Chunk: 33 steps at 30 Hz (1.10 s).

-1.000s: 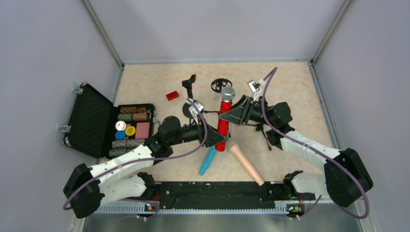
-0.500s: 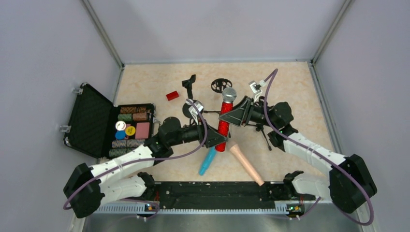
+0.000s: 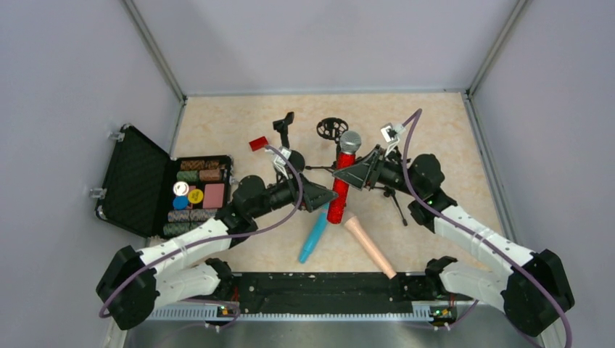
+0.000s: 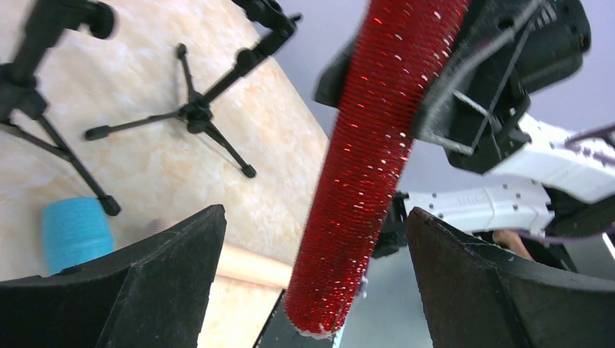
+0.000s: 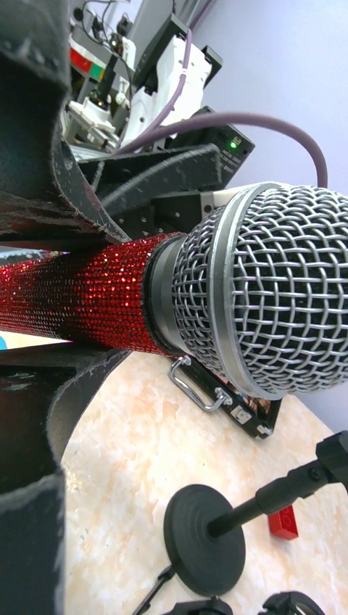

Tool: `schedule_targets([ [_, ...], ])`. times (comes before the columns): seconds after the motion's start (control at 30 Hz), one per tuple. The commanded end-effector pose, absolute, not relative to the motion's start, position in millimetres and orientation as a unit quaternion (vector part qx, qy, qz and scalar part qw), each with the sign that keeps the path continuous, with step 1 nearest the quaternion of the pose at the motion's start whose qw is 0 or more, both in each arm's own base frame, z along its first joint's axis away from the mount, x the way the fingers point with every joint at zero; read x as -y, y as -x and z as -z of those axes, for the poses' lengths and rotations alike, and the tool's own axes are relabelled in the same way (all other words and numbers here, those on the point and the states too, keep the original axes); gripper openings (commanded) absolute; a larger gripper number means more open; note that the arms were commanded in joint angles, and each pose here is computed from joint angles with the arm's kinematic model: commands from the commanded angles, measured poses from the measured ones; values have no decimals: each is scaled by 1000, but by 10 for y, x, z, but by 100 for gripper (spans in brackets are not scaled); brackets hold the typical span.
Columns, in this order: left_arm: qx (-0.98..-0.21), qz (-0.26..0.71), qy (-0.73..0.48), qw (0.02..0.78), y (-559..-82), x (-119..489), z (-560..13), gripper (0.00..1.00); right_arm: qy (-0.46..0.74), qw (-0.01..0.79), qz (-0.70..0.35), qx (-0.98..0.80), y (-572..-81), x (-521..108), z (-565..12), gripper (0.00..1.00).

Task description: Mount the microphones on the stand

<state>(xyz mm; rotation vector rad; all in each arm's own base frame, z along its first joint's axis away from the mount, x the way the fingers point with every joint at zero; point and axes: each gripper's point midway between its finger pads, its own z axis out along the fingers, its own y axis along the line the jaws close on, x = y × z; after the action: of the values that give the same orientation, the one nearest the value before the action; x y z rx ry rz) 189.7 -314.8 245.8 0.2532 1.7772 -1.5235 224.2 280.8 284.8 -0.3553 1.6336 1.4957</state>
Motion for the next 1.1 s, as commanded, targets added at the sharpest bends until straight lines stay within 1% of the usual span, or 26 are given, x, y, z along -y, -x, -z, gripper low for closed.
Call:
schedule_targets([
  [0.0, -666, 608, -33, 431, -2137, 2955, -2717, 99, 150, 489, -583, -632, -2278, -2729, -3094, 0],
  [0.23, -692, 556, 47, 458, -2393, 2636, -2593, 99, 142, 513, -558, -636, -2291, -2628, -3097, 0],
  [0.57, -778, 356, 150, 495, -2677, 1990, -2181, 99, 119, 538, -528, -646, -2372, -2517, -3086, 0],
  [0.7, -789, 281, 179, 516, -2748, 1709, -2062, 99, 117, 548, -509, -654, -2438, -2487, -3068, 0],
  [0.87, -791, 239, 109, 552, -2772, 1641, -2165, 98, 128, 557, -474, -670, -2515, -2449, -3086, 0],
  [1.07, -766, 208, -26, 607, -2794, 1704, -2533, 96, 137, 571, -459, -667, -2571, -2441, -3137, 0],
])
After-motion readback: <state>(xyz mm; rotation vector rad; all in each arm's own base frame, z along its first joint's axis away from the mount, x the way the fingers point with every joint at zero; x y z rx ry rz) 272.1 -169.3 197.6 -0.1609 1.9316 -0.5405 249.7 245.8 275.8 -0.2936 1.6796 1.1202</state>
